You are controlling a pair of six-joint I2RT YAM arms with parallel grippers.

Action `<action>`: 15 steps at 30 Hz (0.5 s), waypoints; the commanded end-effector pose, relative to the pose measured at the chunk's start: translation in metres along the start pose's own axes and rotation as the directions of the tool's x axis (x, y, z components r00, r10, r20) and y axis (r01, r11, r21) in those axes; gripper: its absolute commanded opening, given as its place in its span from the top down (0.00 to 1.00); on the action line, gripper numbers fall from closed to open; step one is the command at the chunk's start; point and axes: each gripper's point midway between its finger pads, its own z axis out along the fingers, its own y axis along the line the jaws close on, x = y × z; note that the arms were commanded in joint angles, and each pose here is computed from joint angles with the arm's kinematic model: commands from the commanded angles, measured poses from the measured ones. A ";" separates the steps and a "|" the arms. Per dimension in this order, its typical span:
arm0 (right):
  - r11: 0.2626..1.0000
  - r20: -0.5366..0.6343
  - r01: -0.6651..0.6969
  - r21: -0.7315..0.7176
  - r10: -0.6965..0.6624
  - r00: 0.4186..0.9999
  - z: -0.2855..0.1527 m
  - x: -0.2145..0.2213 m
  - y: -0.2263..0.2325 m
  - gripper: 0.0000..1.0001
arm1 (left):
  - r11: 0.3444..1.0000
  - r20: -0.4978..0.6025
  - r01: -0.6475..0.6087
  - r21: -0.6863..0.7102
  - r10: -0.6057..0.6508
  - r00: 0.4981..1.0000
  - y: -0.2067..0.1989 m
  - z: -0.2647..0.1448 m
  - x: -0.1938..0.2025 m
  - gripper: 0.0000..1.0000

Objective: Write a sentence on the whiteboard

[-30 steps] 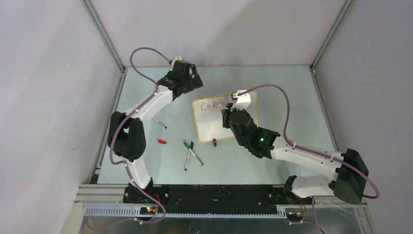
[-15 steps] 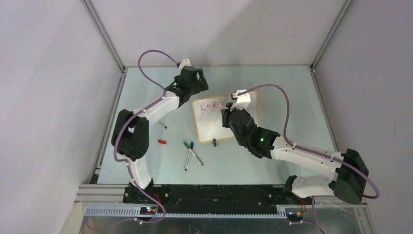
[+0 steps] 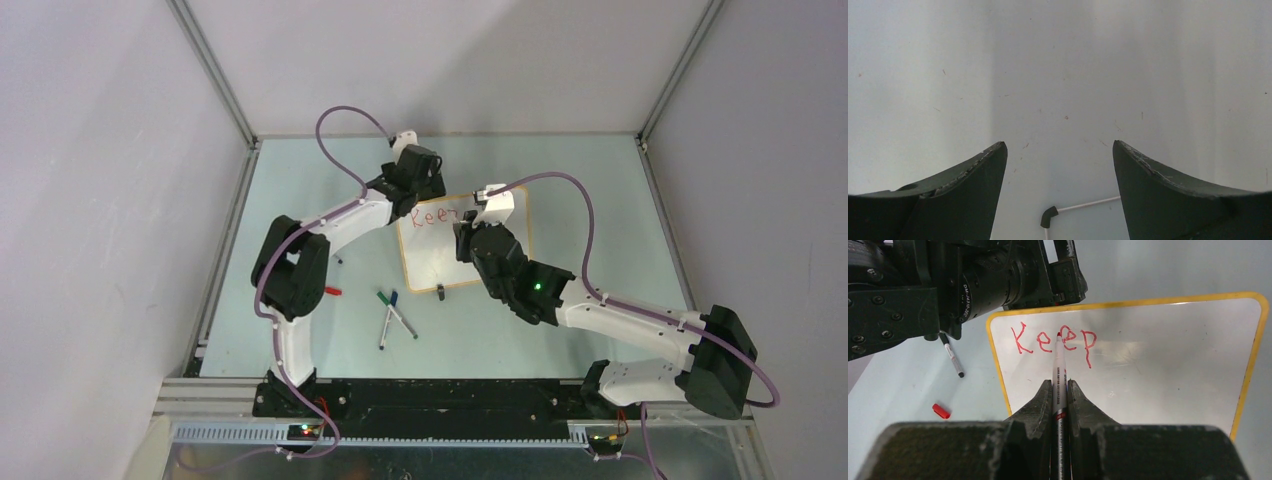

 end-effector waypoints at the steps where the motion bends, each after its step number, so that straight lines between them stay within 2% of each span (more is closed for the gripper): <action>1: 0.999 0.035 -0.030 -0.016 0.031 0.999 -0.002 -0.011 0.005 1.00 | 1.000 0.045 -0.013 0.013 0.012 0.999 -0.007 -0.006 -0.023 0.17; 15: 1.000 -0.043 -0.016 -0.006 0.016 0.999 0.001 0.019 0.010 1.00 | 0.998 -0.013 -0.061 -0.014 0.061 0.998 -0.010 -0.011 -0.010 0.17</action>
